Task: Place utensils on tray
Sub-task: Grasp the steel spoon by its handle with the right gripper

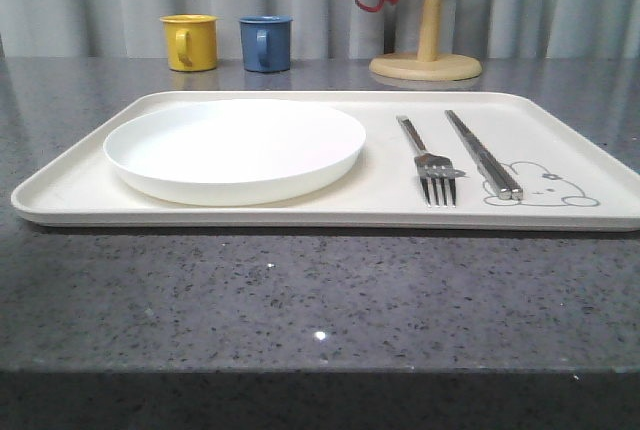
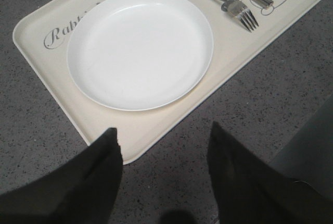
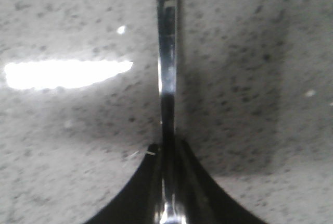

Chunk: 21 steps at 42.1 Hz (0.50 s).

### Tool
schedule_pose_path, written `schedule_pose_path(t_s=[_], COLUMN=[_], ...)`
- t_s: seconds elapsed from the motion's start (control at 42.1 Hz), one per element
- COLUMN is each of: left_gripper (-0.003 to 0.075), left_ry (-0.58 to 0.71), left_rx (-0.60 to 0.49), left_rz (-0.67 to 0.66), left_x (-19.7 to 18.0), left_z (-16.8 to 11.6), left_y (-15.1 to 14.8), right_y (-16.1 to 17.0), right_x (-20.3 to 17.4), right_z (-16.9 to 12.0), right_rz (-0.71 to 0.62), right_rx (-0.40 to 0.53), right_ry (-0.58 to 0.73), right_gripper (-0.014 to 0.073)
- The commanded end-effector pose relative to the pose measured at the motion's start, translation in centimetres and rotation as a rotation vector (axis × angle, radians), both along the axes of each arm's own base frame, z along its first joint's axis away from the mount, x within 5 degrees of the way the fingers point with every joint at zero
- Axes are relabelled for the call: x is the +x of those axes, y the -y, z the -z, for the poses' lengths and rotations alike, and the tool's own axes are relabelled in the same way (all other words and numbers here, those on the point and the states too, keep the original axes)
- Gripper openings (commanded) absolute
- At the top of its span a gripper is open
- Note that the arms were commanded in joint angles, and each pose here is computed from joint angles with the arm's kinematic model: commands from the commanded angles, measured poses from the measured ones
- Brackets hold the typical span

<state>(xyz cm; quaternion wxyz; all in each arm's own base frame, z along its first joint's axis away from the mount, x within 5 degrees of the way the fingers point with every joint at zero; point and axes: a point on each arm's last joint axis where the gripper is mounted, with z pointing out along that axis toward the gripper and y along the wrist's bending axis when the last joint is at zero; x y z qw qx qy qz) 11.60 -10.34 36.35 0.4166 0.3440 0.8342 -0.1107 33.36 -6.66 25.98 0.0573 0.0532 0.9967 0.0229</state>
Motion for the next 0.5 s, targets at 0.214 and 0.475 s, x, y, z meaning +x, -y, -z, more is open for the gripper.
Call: schedule_pose_path(t_s=[0.214,0.475], left_gripper=[0.0355,0.0355], left_ry=[0.069,0.069], left_rx=[-0.07,-0.07], left_rz=[0.012,0.012], left_x=[0.1,0.1], left_z=[-1.4,-1.4], left_y=[0.3,0.3], right_y=[-1.8,-7.8], right_x=[-2.4,-3.0], right_z=[-6.4,-7.8], right_rz=[-0.006,-0.149], right_rx=[0.071,0.205], right_ry=[0.185,0.211], right_gripper=[0.0007,0.0007])
